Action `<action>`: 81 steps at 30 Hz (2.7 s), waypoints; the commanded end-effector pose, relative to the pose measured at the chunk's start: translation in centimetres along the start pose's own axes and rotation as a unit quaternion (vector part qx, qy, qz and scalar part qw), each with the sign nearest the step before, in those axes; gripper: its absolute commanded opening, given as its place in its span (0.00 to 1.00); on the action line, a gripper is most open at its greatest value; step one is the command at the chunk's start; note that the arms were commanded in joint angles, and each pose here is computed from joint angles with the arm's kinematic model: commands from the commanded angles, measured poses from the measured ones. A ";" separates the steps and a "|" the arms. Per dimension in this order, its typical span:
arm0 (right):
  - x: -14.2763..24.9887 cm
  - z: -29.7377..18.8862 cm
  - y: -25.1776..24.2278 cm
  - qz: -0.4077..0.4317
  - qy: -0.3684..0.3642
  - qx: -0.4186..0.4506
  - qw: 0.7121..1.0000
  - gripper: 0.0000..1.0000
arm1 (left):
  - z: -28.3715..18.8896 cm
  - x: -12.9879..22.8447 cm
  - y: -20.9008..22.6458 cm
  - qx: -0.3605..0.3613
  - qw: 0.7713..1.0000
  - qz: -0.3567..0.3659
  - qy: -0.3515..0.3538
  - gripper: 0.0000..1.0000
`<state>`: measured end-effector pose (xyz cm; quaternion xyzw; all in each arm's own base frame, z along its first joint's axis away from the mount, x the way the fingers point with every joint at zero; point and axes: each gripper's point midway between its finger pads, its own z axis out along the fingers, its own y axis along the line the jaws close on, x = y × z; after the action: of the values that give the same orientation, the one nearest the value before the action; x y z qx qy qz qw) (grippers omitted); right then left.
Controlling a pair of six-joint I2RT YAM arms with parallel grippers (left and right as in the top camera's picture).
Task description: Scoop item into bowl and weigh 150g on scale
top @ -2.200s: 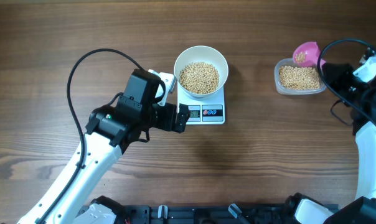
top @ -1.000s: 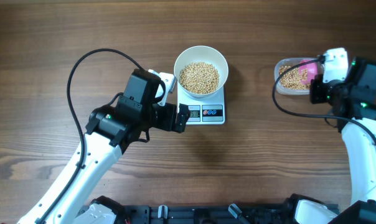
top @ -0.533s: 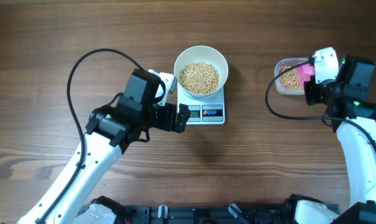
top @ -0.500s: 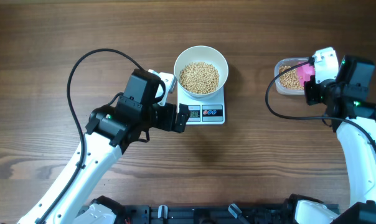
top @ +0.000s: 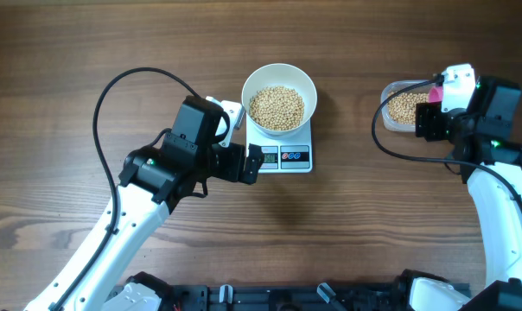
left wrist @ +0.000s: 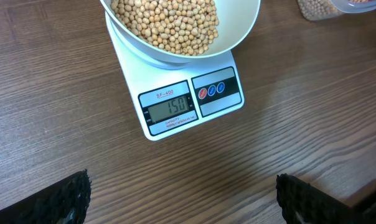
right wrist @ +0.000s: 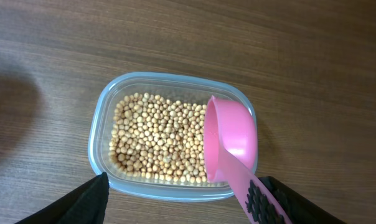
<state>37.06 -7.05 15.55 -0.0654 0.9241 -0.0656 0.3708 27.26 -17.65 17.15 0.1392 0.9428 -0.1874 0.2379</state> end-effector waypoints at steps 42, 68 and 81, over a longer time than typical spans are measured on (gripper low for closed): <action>-0.6 0.2 2.6 0.102 -0.008 -0.075 0.992 1.00 | -0.3 -0.1 -0.3 0.005 1.000 0.010 -0.005 1.00; 3.4 -15.1 5.4 0.281 -0.021 -0.078 0.956 1.00 | -0.3 -0.1 -0.3 0.005 1.000 0.010 -0.005 1.00; 5.1 -14.9 4.8 0.367 0.015 -0.045 0.929 1.00 | -0.3 -0.1 -0.3 0.005 1.000 0.010 -0.005 1.00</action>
<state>22.29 -1.05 21.47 0.2472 0.8986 0.1385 0.3350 27.25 -17.66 17.15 0.1393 0.9428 -0.1876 0.2378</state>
